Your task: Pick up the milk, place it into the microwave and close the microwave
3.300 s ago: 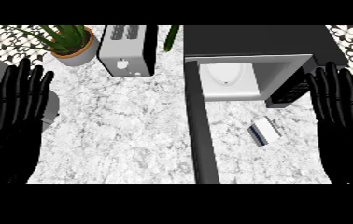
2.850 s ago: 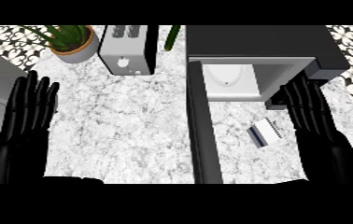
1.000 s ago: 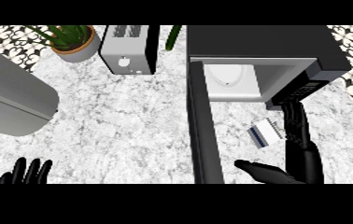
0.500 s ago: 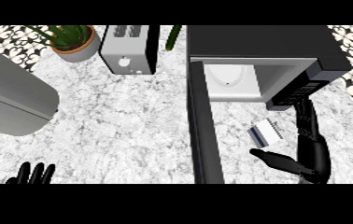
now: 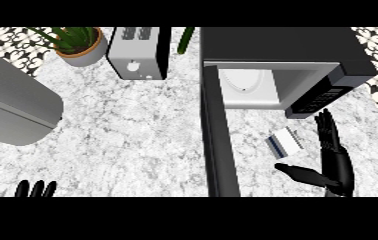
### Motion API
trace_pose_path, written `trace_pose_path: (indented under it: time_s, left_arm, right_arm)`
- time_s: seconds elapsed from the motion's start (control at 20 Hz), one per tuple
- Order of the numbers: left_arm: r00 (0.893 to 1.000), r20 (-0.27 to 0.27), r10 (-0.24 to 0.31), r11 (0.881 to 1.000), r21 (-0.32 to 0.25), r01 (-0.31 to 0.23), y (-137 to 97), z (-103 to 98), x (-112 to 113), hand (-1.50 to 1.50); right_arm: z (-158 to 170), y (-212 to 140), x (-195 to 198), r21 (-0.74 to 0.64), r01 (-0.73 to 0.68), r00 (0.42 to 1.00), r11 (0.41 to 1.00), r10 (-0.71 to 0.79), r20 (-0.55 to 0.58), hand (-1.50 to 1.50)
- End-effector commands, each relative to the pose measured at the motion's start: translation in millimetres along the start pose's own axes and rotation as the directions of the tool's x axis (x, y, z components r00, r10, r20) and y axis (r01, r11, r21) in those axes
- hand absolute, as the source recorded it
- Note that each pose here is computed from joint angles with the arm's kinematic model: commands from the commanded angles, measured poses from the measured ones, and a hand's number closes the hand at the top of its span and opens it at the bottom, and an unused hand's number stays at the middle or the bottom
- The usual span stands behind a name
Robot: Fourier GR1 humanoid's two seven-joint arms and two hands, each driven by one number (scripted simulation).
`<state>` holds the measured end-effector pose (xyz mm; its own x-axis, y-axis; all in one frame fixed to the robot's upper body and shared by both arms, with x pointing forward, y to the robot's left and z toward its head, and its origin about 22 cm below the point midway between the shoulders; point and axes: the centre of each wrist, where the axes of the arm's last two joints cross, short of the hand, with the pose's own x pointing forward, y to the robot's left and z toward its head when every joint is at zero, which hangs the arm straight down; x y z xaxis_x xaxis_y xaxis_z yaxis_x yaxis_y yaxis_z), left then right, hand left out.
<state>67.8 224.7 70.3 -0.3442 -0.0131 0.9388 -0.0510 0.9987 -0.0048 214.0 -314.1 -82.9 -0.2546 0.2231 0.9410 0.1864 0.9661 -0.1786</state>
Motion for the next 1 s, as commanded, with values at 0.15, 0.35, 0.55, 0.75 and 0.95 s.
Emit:
trace_pose_path:
  time_s: [0.15,0.35,0.55,0.75,0.95]
  left_arm:
    - [1.0,0.002,0.012,1.0,-0.003,-0.012,-16,1,-11,-1.5]
    - [1.0,-0.006,0.002,1.0,-0.007,-0.002,4,-4,11,-1.5]
    - [1.0,0.005,0.006,1.0,0.014,-0.006,5,0,-8,-1.5]
    - [1.0,-0.006,0.016,1.0,0.008,-0.016,5,13,-15,-1.5]
    - [1.0,-0.024,0.004,1.0,-0.001,-0.004,8,16,-4,-1.5]
  right_arm:
    - [7,-19,-25,0.035,-0.024,0.999,0.999,0.026,-0.043,-1.5]
    - [5,-17,-42,0.009,-0.042,0.998,0.999,0.042,-0.056,-1.5]
    - [9,6,-62,0.025,-0.02,0.997,0.999,0.022,-0.081,-1.5]
    - [9,-28,-65,0.061,0.028,0.995,0.998,-0.022,-0.094,-1.5]
    - [21,2,-73,0.092,0.071,0.993,0.993,-0.061,-0.101,-1.5]
